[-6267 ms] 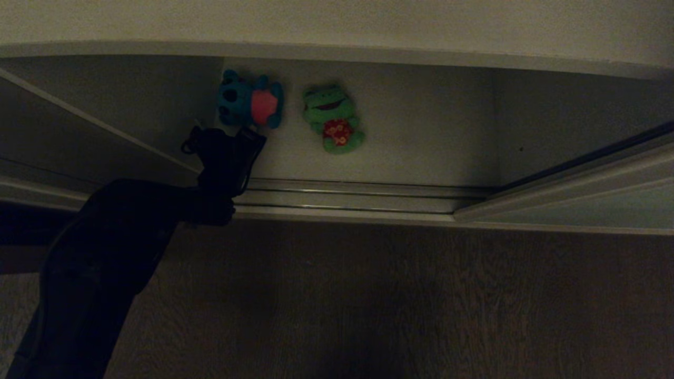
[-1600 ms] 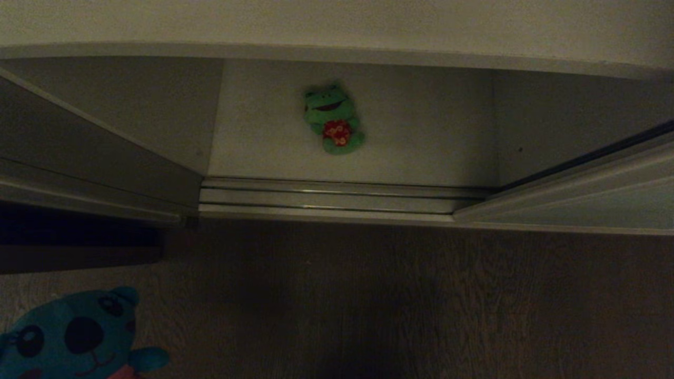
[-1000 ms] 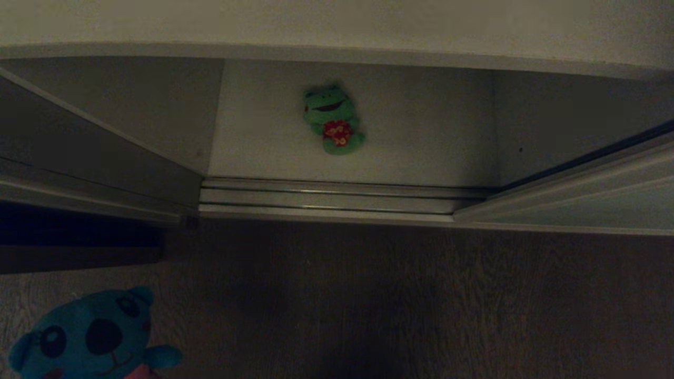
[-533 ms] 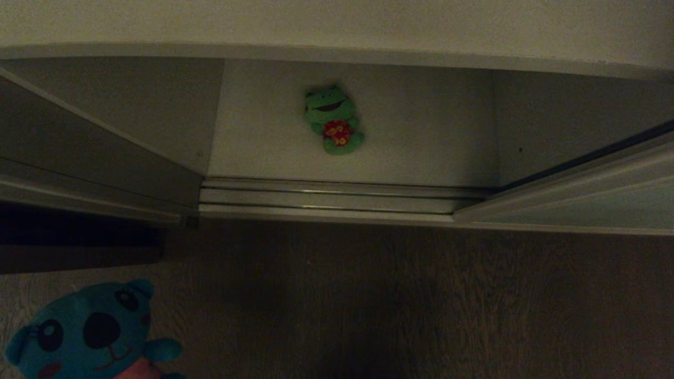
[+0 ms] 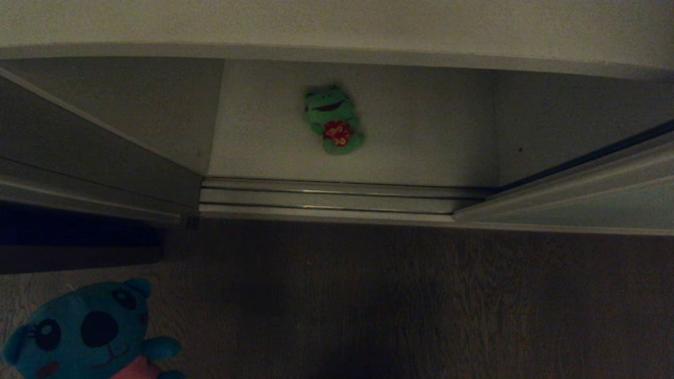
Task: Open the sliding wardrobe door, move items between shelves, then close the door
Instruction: Place the blue doll on the higher shelf
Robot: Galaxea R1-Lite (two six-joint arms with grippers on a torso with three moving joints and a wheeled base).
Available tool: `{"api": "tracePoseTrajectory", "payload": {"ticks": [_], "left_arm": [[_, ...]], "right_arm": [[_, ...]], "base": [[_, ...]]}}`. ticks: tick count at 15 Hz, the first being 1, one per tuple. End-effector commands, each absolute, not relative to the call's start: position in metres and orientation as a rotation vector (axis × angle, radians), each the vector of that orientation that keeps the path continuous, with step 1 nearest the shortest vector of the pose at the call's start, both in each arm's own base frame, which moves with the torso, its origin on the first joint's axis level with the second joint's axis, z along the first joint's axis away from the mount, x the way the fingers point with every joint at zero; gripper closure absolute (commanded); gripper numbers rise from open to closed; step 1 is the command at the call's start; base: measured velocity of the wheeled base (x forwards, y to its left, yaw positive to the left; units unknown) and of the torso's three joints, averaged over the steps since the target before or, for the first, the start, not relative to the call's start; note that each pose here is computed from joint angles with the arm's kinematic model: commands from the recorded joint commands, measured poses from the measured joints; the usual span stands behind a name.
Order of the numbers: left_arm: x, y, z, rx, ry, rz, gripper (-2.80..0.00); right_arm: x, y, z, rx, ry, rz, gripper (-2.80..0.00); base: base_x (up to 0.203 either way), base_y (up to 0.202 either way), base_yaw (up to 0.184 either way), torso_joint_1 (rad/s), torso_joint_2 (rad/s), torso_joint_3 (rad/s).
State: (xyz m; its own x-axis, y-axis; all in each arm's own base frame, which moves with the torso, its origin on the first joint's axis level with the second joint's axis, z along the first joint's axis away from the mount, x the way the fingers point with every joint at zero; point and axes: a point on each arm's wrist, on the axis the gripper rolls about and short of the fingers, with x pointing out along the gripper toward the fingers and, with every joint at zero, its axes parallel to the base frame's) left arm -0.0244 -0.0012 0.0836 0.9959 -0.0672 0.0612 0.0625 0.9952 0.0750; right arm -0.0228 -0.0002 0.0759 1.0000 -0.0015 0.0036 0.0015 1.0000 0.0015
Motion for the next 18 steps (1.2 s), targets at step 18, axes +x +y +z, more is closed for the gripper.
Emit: {"api": "tracePoseTrajectory", "payload": {"ticks": [18], "left_arm": [[-0.0228, -0.0005, 0.0761, 0.124, -0.009, -0.038, 0.0]], "right_arm": [[-0.0229, -0.0002, 0.0759, 0.002, -0.006, -0.002, 0.0]], "base": [[0.0, 0.0, 0.0, 0.001, 0.0, 0.155]]}}
